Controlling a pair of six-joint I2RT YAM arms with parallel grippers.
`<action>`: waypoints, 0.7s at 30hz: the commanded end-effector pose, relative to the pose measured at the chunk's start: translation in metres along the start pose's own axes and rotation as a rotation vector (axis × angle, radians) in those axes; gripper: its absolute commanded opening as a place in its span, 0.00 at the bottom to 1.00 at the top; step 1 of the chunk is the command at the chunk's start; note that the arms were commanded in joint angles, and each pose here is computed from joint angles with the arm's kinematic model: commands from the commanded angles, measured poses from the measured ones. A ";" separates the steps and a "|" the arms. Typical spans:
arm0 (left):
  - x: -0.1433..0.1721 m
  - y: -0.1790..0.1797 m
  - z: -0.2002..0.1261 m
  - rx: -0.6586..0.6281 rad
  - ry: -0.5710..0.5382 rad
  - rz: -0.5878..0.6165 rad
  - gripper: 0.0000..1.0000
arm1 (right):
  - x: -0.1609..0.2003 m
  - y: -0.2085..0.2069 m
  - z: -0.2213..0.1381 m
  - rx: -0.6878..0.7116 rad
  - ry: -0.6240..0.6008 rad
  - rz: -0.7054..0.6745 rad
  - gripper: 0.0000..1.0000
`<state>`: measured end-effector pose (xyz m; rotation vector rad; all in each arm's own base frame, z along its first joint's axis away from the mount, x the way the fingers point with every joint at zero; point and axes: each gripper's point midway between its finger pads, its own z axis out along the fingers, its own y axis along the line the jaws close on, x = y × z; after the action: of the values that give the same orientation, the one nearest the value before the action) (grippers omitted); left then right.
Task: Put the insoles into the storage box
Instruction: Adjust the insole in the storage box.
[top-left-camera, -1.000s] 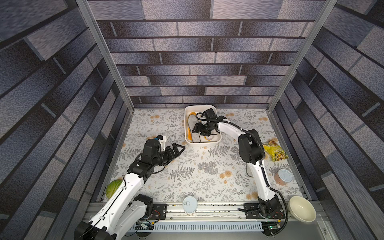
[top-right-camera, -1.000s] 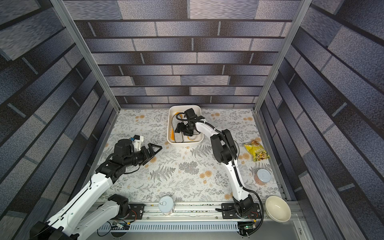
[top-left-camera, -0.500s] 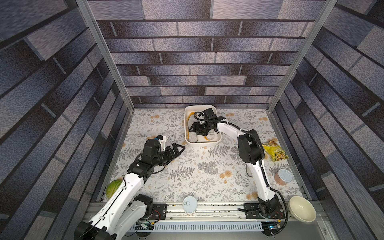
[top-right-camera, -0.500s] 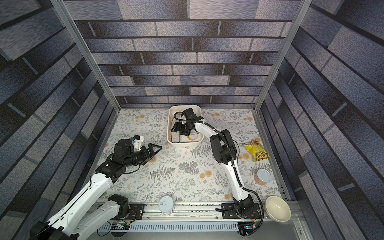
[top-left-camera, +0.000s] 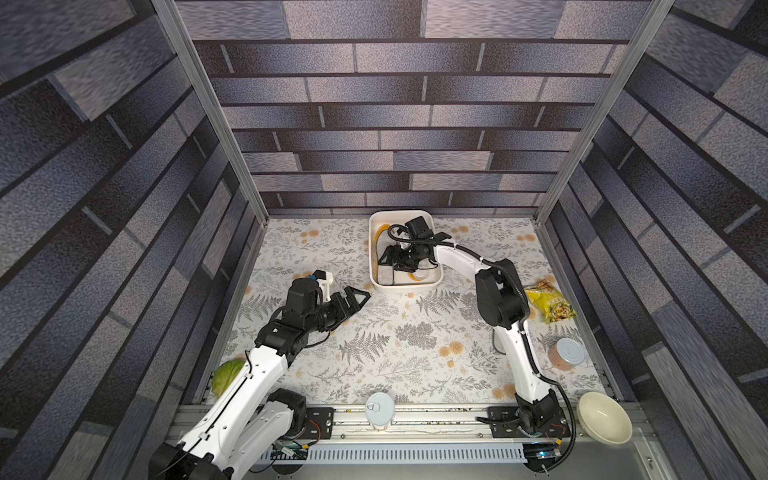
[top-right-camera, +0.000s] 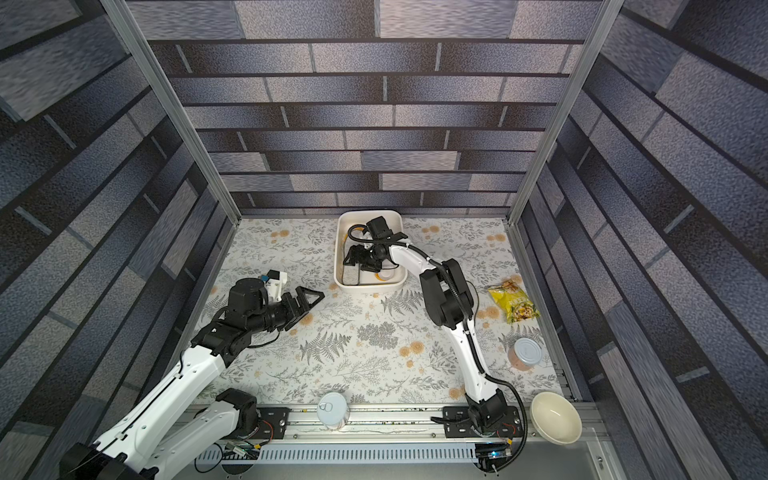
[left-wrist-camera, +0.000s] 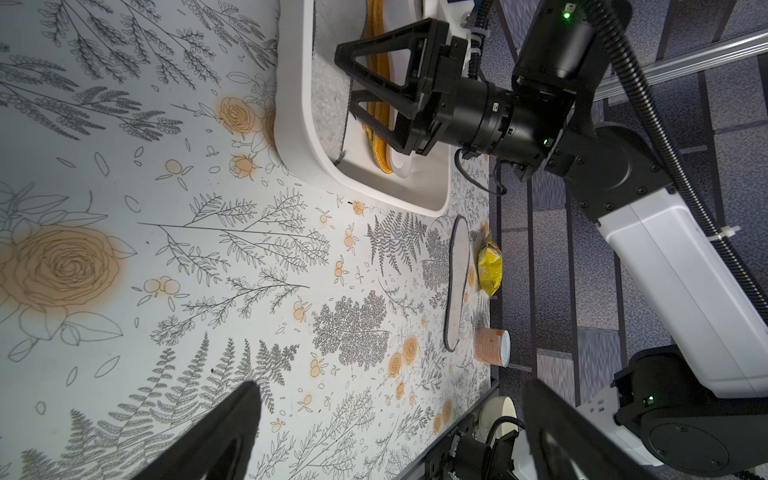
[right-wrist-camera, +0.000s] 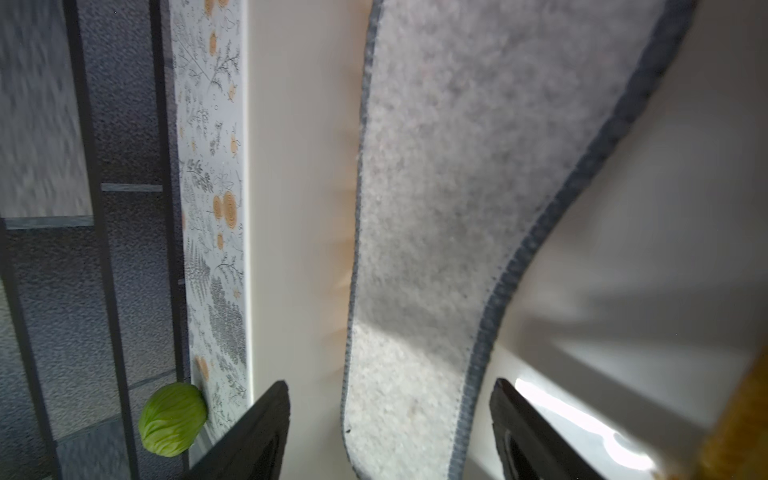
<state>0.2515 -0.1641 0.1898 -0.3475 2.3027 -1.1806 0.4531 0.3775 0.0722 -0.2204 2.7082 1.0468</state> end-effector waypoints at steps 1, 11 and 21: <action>0.003 0.001 -0.002 -0.002 0.005 -0.010 1.00 | -0.015 0.021 -0.045 0.074 -0.079 -0.085 0.78; 0.003 -0.006 0.007 0.011 0.020 0.006 1.00 | -0.024 0.046 -0.132 0.207 -0.188 -0.170 0.79; 0.008 -0.029 0.035 0.048 0.085 0.057 1.00 | 0.016 0.011 -0.241 0.368 -0.301 -0.097 0.81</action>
<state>0.2542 -0.1979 0.1739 -0.2648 2.3947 -1.2110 0.4119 0.2631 0.2748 -0.1997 2.4201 0.6445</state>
